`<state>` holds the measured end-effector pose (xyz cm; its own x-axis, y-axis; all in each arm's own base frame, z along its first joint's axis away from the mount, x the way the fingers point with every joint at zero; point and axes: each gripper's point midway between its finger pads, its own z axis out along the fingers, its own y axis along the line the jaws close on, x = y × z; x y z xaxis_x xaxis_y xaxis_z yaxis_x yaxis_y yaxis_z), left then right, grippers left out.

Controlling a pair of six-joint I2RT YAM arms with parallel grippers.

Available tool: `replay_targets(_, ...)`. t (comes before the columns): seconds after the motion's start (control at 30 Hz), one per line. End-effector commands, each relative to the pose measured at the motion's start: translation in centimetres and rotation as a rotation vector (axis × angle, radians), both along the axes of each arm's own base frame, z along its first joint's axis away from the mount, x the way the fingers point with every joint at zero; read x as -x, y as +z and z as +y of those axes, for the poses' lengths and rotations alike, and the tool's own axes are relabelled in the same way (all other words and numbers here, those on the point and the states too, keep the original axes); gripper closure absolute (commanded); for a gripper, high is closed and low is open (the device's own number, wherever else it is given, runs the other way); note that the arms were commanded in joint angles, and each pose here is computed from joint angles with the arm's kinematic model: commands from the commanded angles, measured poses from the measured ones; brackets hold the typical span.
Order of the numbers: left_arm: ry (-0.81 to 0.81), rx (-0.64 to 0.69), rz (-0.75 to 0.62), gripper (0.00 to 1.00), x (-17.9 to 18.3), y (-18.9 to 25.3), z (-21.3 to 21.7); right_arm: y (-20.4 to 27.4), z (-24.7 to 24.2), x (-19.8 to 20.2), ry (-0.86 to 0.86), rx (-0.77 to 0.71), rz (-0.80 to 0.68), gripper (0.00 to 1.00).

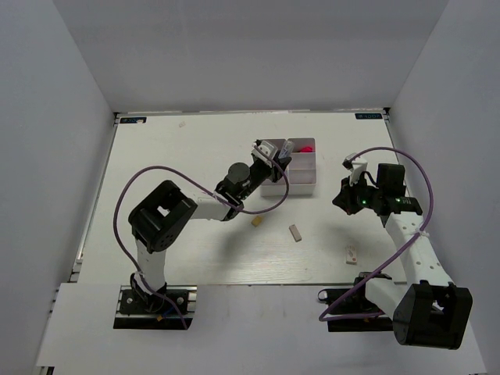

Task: Sort the stationery into containers
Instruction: Place the stationery in the storage box.

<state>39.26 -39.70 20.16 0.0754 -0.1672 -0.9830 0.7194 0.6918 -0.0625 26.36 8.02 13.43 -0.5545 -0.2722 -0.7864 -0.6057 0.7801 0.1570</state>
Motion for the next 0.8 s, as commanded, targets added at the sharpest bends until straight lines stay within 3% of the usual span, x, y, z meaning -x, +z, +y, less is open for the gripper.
replay_targets(0.0,-0.001,-0.006,-0.033,0.93,-0.1,0.5,0.1,0.4,0.1,0.0,0.009,-0.008,-0.031,1.0)
replay_targets(0.47,0.044,-0.102,0.03,0.89,-1.3,-4.3,0.7,0.1,0.0,0.4,0.006,-0.007,-0.021,1.0)
replay_targets(0.6,0.044,-0.116,0.045,0.84,-1.2,-5.0,0.9,0.0,-0.1,0.4,0.005,-0.004,-0.019,1.0)
replay_targets(0.77,0.045,-0.13,0.046,0.67,-0.9,-5.6,1.2,-0.3,-0.2,0.4,0.0,-0.005,-0.013,1.0)
